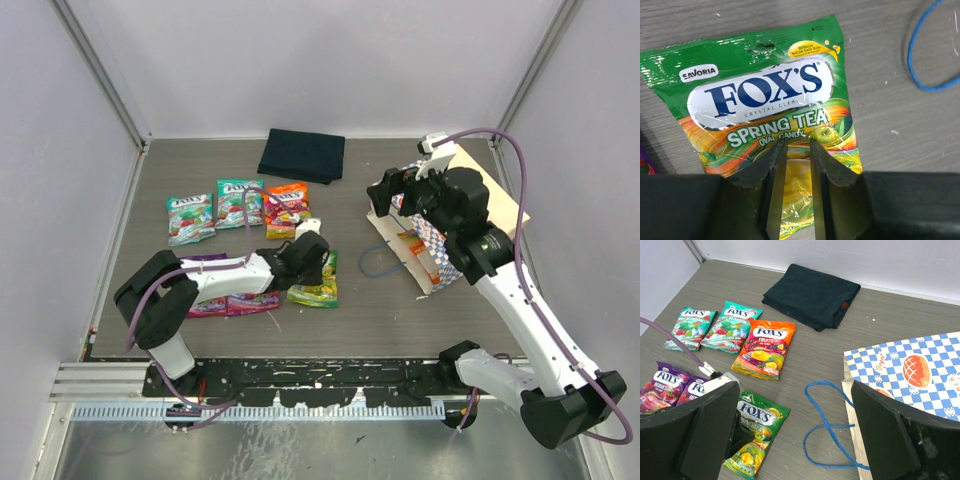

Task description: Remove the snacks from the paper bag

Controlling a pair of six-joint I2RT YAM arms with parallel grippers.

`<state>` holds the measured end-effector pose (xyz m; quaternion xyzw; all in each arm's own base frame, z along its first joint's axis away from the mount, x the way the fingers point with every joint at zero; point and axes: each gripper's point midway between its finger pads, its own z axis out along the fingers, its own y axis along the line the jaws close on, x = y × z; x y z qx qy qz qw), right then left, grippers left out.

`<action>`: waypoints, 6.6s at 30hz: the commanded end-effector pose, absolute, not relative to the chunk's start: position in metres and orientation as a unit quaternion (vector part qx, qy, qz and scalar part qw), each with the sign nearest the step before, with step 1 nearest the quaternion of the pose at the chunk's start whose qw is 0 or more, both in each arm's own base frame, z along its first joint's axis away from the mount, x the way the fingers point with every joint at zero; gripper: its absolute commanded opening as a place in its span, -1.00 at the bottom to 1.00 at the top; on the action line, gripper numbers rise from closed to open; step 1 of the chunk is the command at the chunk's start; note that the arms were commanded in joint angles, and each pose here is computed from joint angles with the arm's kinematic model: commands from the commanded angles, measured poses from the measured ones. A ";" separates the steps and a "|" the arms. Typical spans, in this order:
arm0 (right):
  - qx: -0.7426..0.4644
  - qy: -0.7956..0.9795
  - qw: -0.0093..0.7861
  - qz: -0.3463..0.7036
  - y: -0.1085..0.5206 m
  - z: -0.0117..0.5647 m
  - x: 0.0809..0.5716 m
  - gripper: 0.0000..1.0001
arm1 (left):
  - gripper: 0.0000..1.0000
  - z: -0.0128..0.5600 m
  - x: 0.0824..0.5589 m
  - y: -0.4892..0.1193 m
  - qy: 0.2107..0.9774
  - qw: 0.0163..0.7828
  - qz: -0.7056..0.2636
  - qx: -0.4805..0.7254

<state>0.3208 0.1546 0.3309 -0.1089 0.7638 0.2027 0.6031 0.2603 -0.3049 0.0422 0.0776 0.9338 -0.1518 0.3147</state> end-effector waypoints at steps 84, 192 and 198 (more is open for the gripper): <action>0.021 0.751 0.595 0.286 0.132 0.337 0.336 -0.98 | 0.53 0.098 0.423 -0.577 0.791 0.417 -0.430 -0.126; -0.400 0.619 0.535 0.412 0.243 0.344 0.235 0.70 | -1.00 0.325 0.313 -0.328 0.826 0.221 -0.517 -0.030; -0.425 0.646 0.481 0.413 0.264 0.321 0.239 0.43 | -1.00 0.329 0.312 -0.323 0.824 0.226 -0.518 -0.031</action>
